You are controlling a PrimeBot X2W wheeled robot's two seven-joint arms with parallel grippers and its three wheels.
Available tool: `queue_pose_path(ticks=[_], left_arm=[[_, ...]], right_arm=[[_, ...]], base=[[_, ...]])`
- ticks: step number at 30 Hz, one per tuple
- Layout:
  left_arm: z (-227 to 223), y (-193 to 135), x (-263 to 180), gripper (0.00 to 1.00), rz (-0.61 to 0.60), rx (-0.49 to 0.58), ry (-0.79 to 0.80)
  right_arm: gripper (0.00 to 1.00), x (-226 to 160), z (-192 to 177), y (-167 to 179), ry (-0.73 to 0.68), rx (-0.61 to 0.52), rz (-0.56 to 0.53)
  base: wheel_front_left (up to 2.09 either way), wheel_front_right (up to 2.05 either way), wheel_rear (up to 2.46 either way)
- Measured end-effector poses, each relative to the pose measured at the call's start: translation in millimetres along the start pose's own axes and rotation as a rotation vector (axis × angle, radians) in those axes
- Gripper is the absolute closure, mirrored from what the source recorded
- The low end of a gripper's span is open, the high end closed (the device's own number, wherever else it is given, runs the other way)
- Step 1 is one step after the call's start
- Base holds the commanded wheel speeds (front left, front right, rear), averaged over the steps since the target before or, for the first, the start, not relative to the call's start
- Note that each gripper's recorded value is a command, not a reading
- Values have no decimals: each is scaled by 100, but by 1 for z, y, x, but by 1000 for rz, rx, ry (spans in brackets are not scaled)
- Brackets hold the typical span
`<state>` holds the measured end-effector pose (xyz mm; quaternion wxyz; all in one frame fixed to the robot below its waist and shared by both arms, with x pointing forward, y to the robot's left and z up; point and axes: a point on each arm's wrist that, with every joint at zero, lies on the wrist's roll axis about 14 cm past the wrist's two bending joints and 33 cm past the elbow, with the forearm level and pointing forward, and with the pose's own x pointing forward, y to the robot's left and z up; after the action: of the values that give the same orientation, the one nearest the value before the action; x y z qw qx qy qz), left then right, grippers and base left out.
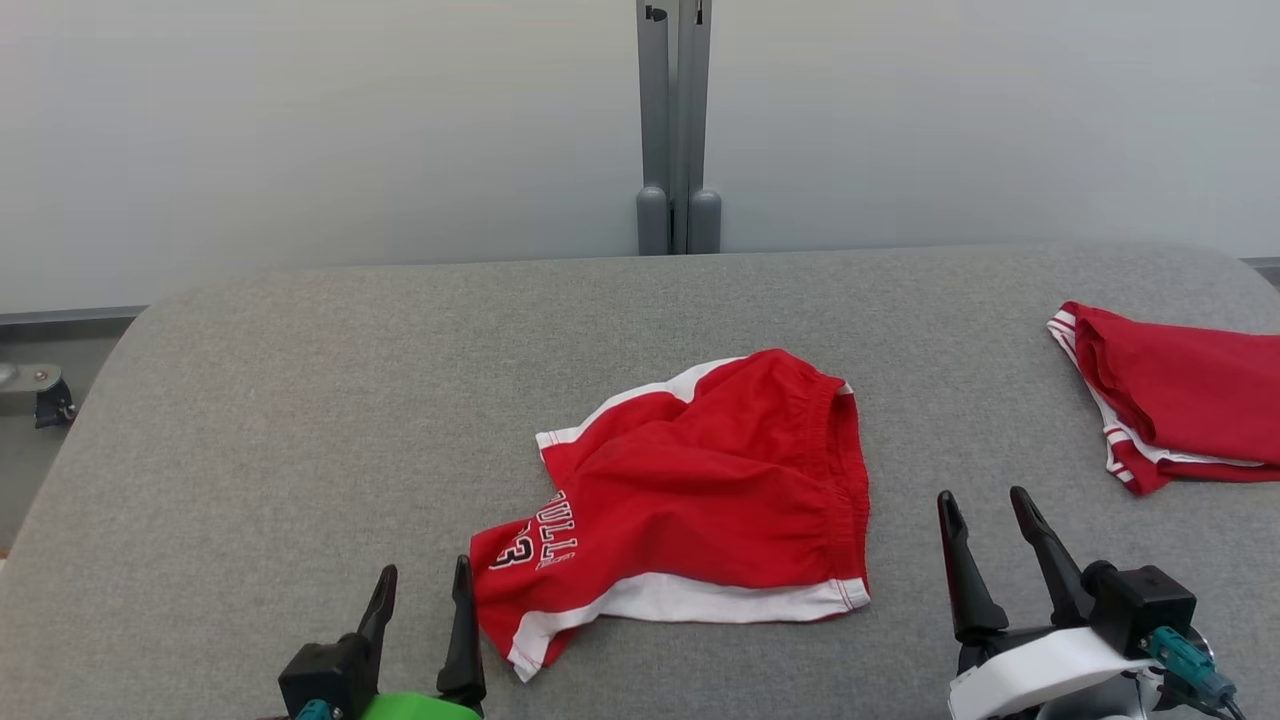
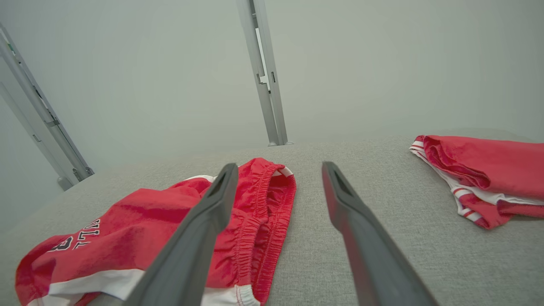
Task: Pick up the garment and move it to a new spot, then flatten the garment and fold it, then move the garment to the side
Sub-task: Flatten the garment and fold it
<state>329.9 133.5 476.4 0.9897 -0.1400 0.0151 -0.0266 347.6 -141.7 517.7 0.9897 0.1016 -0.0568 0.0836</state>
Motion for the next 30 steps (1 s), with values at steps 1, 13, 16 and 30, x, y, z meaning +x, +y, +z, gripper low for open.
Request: queue_pose_path(ticks=[1,13,16,30], left_arm=[[0,0,0,0,-1,0,1],[-3,2,-1,0,5,1,11],[-4,3,-2,0,8,0,14],[-13,20,-4,0,62,4,42]], right_arm=[[0,0,0,1,1,1,1],[0,1,-13,8,40,1,24],[0,-1,-27,16,85,-10,51],[0,0,-112,21,436,-215,233]], base=[[0,0,0],[0,0,0],[0,0,0],[0,0,0]])
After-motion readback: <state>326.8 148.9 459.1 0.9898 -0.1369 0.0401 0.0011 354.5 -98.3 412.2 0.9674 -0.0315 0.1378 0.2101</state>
